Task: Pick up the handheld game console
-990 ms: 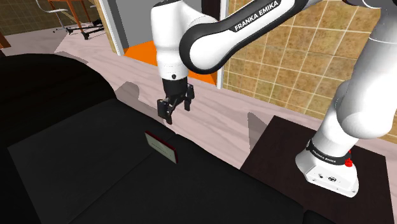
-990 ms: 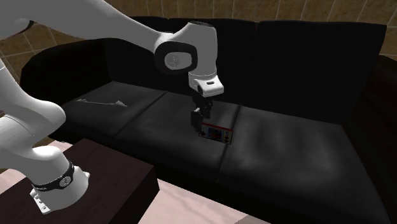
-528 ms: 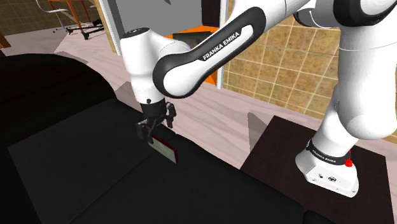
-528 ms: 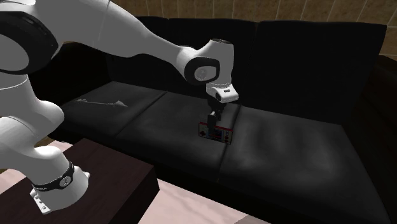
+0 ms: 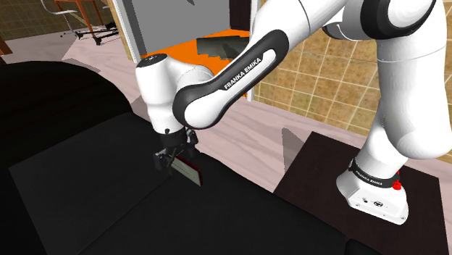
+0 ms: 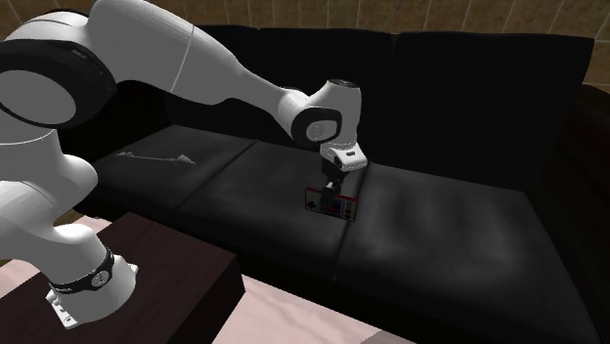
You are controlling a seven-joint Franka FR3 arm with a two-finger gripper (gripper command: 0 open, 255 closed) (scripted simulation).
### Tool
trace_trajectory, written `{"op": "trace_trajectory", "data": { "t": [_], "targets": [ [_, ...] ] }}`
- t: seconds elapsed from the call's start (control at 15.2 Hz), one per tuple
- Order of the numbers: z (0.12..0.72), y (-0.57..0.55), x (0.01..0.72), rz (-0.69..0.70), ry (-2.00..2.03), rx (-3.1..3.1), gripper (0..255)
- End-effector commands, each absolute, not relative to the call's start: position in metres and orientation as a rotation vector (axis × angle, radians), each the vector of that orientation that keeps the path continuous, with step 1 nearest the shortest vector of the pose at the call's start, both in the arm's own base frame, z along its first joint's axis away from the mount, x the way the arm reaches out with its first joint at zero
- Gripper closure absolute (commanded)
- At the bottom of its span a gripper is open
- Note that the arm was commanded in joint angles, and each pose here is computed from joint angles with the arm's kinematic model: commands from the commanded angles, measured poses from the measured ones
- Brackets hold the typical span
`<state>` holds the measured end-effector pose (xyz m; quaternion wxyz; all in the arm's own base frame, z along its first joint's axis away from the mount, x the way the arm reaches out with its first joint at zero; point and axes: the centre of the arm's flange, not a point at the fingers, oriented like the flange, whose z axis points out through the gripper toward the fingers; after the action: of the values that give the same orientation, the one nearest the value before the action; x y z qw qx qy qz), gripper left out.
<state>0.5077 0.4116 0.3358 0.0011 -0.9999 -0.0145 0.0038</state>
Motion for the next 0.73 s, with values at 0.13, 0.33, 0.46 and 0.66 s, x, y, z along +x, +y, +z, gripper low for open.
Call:
{"op": "trace_trajectory", "data": {
  "t": [0.13,0.33,0.46,0.66],
  "targets": [
    [0.3285,0.4115,0.5074,0.012,-0.046,-3.139,255],
    [0.3284,0.4116,0.5075,0.012,-0.046,-3.139,255],
    [0.3284,0.4116,0.5075,0.012,-0.046,-3.139,255],
    [0.3283,0.4116,0.5076,0.012,-0.046,-3.139,255]
  ]
}}
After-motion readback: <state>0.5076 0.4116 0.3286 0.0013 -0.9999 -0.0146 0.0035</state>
